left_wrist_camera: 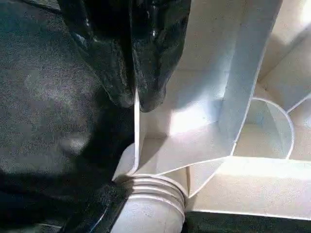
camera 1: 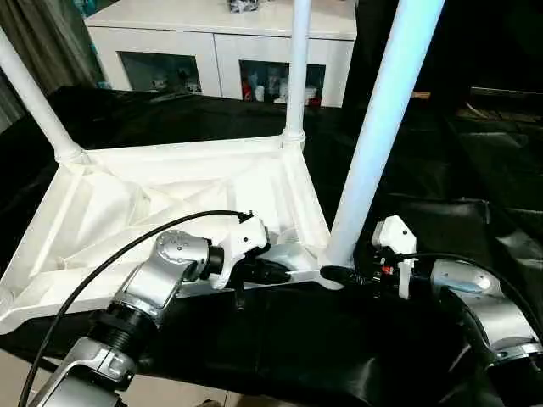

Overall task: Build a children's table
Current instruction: Rotate leg to tighten

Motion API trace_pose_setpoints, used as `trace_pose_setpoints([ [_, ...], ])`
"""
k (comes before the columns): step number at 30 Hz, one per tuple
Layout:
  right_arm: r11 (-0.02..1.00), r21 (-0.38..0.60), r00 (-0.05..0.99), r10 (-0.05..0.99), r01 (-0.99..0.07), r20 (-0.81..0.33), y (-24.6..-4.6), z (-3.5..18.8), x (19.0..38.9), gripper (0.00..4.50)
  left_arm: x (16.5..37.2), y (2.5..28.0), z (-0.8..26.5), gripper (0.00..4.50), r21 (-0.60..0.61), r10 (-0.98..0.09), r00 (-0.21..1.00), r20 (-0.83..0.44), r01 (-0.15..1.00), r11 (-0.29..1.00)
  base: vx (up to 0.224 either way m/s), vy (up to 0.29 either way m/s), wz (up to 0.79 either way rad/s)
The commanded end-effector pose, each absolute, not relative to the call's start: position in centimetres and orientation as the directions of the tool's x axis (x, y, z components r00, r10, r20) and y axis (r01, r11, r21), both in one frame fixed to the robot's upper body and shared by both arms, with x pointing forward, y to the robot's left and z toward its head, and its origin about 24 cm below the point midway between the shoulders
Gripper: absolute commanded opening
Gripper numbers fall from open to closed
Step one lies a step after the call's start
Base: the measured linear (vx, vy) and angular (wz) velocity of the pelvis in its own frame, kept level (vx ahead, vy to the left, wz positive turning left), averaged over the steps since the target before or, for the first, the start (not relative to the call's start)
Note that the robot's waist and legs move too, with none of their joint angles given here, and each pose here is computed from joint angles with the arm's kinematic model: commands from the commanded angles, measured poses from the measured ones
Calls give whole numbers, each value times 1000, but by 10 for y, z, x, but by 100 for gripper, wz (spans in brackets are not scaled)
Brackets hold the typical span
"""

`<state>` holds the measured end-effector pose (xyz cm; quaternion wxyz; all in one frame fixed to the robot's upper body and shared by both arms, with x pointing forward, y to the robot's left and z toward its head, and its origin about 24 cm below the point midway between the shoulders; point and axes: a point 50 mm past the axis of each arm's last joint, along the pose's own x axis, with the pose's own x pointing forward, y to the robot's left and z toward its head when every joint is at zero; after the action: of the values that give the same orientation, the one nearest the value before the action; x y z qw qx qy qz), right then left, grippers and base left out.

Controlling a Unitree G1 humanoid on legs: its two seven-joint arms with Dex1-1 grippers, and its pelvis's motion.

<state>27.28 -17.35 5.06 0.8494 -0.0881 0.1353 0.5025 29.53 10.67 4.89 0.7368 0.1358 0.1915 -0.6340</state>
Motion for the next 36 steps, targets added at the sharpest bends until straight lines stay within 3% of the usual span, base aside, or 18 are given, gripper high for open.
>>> trace_pose_setpoints([
  [1,455,-10,433,841,-890,-324,-170,51,273,259,295,95,66,0,1,-918,95,-384,995,102,0,0,0],
  [6,458,-6,435,841,-889,-323,-169,49,273,258,296,96,65,0,6,-914,108,-390,993,115,0,0,0],
  [11,569,-17,551,788,-822,-276,-166,44,280,257,308,95,62,0,41,-889,233,-394,971,236,0,0,0],
  [12,645,-8,627,739,-764,-247,-164,41,286,256,313,93,61,0,52,-876,284,-391,957,287,0,0,0],
  [16,769,11,747,624,-639,-228,-159,33,296,256,321,87,58,0,64,-845,352,-403,932,358,0,0,0],
  [19,889,-2,868,446,-457,-217,-150,25,306,256,333,79,56,0,74,-786,460,-413,877,474,0,0,0],
  [22,969,-35,947,232,-246,-221,-143,19,316,256,340,68,53,0,70,-750,516,-413,839,539,0,0,0],
  [25,983,-42,962,163,-176,-221,-140,17,319,256,342,63,51,0,82,-731,542,-415,822,564,0,0,0],
  [26,989,-42,967,129,-142,-220,-129,15,321,256,344,56,47,0,112,-698,575,-427,799,590,0,0,0],
  [29,989,-34,966,136,-147,-222,-119,13,322,256,345,51,45,0,121,-687,584,-432,793,598,0,0,0],
  [31,978,-34,957,196,-208,-215,-107,13,322,256,344,47,45,0,121,-696,574,-432,802,585,0,0,0],
  [36,968,10,963,251,-251,-100,-112,28,322,289,341,48,47,0,119,-731,532,-428,835,537,0,0,0],
])
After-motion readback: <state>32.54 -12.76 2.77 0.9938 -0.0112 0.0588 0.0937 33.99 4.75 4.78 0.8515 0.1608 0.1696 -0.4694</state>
